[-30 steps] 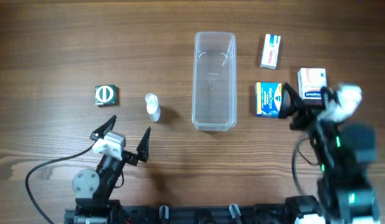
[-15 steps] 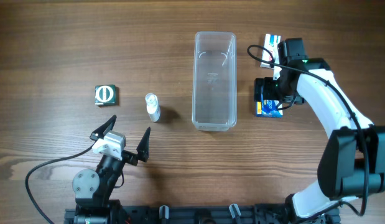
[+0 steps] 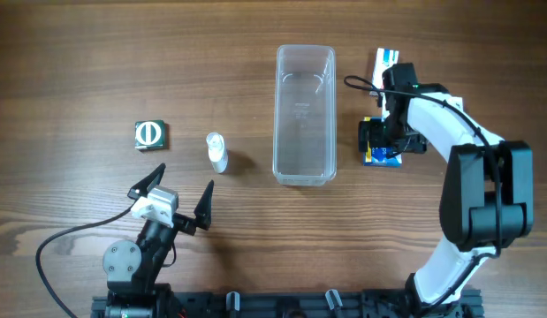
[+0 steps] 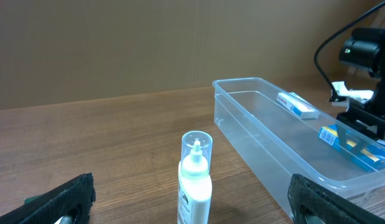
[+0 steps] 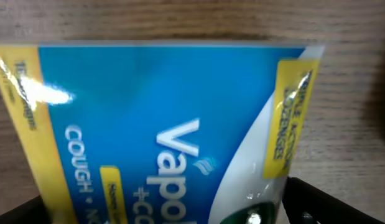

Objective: Pack container
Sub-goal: 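Carry the VapoDrops box with the right gripper into the container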

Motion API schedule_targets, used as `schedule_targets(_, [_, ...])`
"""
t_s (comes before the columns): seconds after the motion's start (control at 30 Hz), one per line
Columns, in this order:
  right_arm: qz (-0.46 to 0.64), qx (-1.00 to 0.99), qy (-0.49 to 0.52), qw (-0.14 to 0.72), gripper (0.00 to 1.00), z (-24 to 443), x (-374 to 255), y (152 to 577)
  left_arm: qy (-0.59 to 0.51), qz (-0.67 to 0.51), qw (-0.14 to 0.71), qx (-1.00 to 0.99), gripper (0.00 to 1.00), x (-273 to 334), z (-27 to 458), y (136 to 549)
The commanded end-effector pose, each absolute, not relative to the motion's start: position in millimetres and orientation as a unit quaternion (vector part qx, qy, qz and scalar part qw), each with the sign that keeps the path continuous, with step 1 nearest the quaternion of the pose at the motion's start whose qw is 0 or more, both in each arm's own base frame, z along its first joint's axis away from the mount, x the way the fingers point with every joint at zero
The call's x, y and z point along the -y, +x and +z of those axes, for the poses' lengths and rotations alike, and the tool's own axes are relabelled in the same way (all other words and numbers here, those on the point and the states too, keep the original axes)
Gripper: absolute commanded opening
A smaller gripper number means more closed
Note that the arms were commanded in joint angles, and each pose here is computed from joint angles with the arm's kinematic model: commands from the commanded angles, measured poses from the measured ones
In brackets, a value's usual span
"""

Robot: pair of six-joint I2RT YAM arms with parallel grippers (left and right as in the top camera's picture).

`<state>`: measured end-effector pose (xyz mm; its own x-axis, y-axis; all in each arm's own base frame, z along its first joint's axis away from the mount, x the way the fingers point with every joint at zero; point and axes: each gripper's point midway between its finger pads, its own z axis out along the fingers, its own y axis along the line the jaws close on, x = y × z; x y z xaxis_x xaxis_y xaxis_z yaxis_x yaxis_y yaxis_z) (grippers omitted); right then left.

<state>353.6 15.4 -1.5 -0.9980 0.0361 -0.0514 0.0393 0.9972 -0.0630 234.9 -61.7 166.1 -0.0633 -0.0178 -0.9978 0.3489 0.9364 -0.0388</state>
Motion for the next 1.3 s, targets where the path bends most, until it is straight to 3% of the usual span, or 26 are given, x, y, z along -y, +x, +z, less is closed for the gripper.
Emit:
schedule_targets(0.0, [-0.038, -0.999, 0.013, 0.014, 0.96, -13, -15, 355, 0.12, -0.13, 0.677, -0.715, 1.0, 61, 165, 235])
schedule_targets(0.13, [-0.037, -0.999, 0.014, 0.017, 0.74, -12, -15, 357, 0.121, -0.13, 0.677, -0.715, 1.0, 61, 165, 235])
schedule_targets(0.3, [-0.019, -0.999, 0.015, 0.032, 0.71, 11, -21, 364, 0.121, -0.13, 0.677, -0.715, 1.0, 61, 165, 235])
schedule_targets(0.53, [0.128, -0.985, 0.021, 0.11, 0.71, 156, -73, 378, 0.121, -0.13, 0.677, -0.715, 1.0, 61, 165, 235])
schedule_targets(0.6, [0.17, -0.971, 0.014, 0.167, 0.71, 212, -108, 372, 0.121, -0.13, 0.677, -0.715, 1.0, 61, 165, 235])
schedule_targets(0.67, [0.183, -0.966, 0.005, 0.18, 0.71, 223, -130, 368, 0.121, -0.13, 0.677, -0.715, 1.0, 61, 165, 235])
schedule_targets(0.87, [0.134, -0.961, 0.025, 0.243, 0.7, 204, -211, 390, 0.121, -0.13, 0.677, -0.715, 1.0, 61, 165, 235])
schedule_targets(1.27, [0.018, -0.972, 0.053, 0.23, 0.74, 89, -208, 442, 0.121, -0.13, 0.677, -0.715, 1.0, 61, 165, 235])
